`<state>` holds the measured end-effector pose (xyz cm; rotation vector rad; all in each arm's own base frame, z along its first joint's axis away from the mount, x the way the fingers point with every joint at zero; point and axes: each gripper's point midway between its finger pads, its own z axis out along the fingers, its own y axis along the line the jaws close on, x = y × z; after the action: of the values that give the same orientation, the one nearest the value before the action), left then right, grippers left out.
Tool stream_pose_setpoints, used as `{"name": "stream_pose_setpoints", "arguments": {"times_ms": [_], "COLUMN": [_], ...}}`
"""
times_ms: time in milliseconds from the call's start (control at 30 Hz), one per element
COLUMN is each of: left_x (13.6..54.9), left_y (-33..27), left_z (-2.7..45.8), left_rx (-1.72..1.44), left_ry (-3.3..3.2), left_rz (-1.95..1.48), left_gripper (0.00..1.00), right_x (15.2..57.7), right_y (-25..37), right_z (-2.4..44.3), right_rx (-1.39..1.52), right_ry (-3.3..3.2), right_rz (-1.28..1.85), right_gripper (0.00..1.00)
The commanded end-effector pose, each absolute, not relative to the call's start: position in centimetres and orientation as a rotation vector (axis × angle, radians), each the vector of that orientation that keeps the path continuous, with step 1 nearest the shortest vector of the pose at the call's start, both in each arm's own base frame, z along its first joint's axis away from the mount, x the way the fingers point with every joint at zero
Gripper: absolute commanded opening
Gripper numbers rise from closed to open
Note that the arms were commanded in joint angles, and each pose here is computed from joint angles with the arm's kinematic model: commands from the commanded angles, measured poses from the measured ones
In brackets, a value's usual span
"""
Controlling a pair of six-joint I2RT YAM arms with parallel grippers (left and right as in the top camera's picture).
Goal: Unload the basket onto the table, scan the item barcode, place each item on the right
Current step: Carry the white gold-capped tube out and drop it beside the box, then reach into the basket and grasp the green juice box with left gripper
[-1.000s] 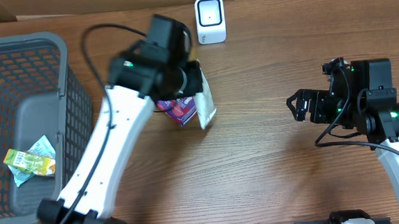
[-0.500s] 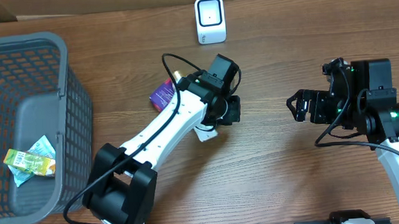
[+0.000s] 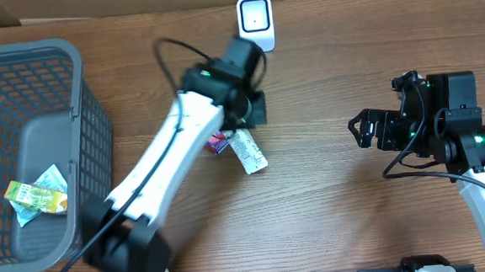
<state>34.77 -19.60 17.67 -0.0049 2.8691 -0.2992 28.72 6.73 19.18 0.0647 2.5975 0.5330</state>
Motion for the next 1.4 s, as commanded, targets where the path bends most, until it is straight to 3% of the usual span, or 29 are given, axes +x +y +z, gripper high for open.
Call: {"name": "stream_pose_setpoints", "arguments": {"times_ms": [0, 300, 367, 467, 533, 900, 1367], "left_x": [35.6, 31.6, 29.1, 26.0, 23.8, 19.6, 21.0], "left_y": [-15.8, -4.1, 0.7, 5.5, 8.7, 18.7, 23.1], "left_z": [26.1, 34.5, 36.2, 37.3, 37.6, 32.0, 17.8], "left_rx": [-0.047, -0.390, -0.550, -0.724, -0.854, -1.433, -1.555], "left_ry": [2.644, 2.443, 2.364, 2.284, 2.231, 2.159, 2.278], "left_rz": [-0.198, -0.142, -0.049, 0.088, 0.210, 0.383, 0.427], "left_gripper": [0.06, 0.13, 0.37, 0.90, 1.00, 1.00, 0.99], "right_x": [29.2, 29.2, 29.2, 29.2, 29.2, 29.1, 29.1], "right_y": [7.0, 6.9, 6.9, 6.9, 6.9, 6.9, 6.9], "right_z": [20.4, 20.3, 20.3, 20.3, 20.3, 20.3, 20.3], "right_rx": [0.045, 0.047, 0.048, 0.048, 0.048, 0.049, 0.049], "right_ry": [2.566, 2.571, 2.570, 2.570, 2.570, 2.574, 2.575], "right_rz": [0.538, 0.534, 0.534, 0.534, 0.534, 0.535, 0.534], "right_gripper": [1.00, 1.00, 1.00, 1.00, 1.00, 1.00, 1.00]}}
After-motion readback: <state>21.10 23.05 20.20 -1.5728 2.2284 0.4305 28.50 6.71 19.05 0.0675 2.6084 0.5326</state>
